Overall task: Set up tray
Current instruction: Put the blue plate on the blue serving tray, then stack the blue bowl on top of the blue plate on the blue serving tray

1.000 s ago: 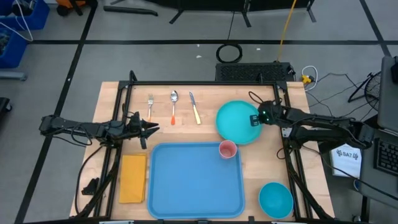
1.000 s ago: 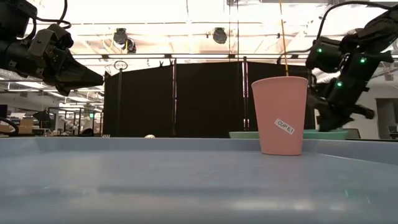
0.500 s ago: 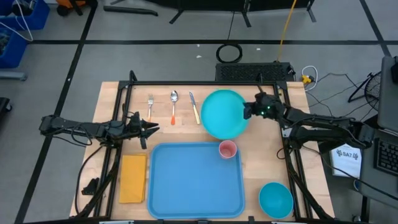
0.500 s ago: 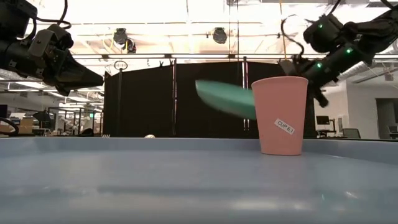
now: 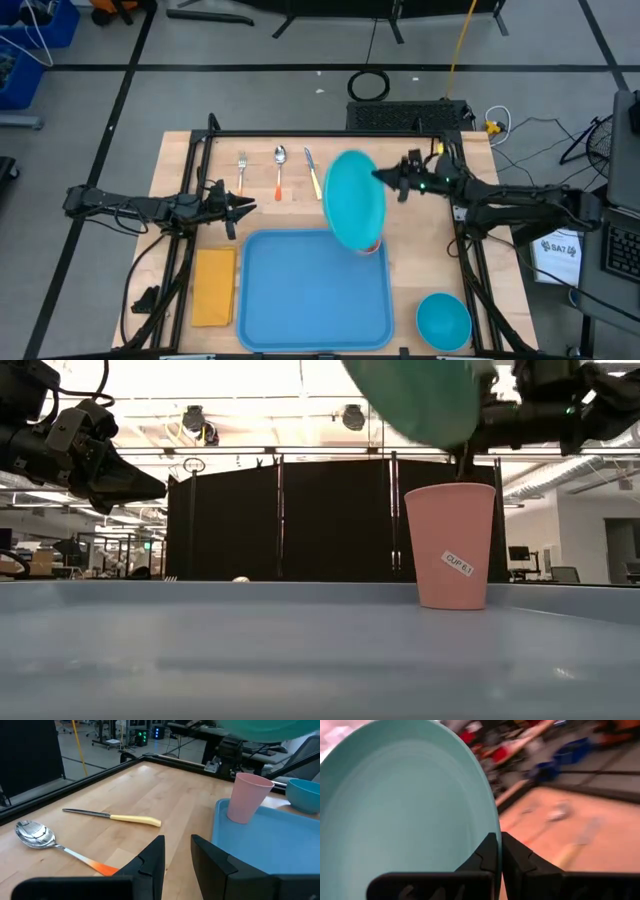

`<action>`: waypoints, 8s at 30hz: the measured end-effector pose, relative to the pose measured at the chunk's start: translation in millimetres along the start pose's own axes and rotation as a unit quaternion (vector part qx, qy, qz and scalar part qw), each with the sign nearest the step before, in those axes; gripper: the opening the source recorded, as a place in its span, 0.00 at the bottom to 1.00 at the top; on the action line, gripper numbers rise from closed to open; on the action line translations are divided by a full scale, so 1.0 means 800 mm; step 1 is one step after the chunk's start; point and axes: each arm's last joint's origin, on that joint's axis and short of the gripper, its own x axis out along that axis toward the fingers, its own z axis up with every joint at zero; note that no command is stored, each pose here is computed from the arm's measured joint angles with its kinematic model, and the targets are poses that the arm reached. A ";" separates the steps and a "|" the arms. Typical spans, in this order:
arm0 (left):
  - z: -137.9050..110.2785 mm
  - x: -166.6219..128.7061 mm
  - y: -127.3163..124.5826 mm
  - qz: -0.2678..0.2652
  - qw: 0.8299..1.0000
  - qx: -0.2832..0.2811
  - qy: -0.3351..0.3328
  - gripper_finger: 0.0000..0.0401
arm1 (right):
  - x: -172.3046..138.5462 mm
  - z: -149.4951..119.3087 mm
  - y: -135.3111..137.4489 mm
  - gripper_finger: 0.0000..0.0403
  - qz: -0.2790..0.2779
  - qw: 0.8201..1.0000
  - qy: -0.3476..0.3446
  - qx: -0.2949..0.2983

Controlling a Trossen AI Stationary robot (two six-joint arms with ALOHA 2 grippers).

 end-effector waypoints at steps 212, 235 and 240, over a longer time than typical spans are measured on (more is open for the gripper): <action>-0.004 0.000 0.001 0.003 1.000 -0.001 0.016 0.24 | -0.120 -0.232 0.201 0.01 -0.355 0.664 0.594 0.283; -0.004 0.000 0.001 0.004 1.000 -0.002 0.016 0.24 | -0.099 -0.221 0.173 0.00 -0.352 0.794 0.462 0.177; -0.004 0.000 0.001 0.004 1.000 -0.002 0.016 0.24 | -0.085 -0.216 0.165 0.00 -0.342 0.817 0.442 0.143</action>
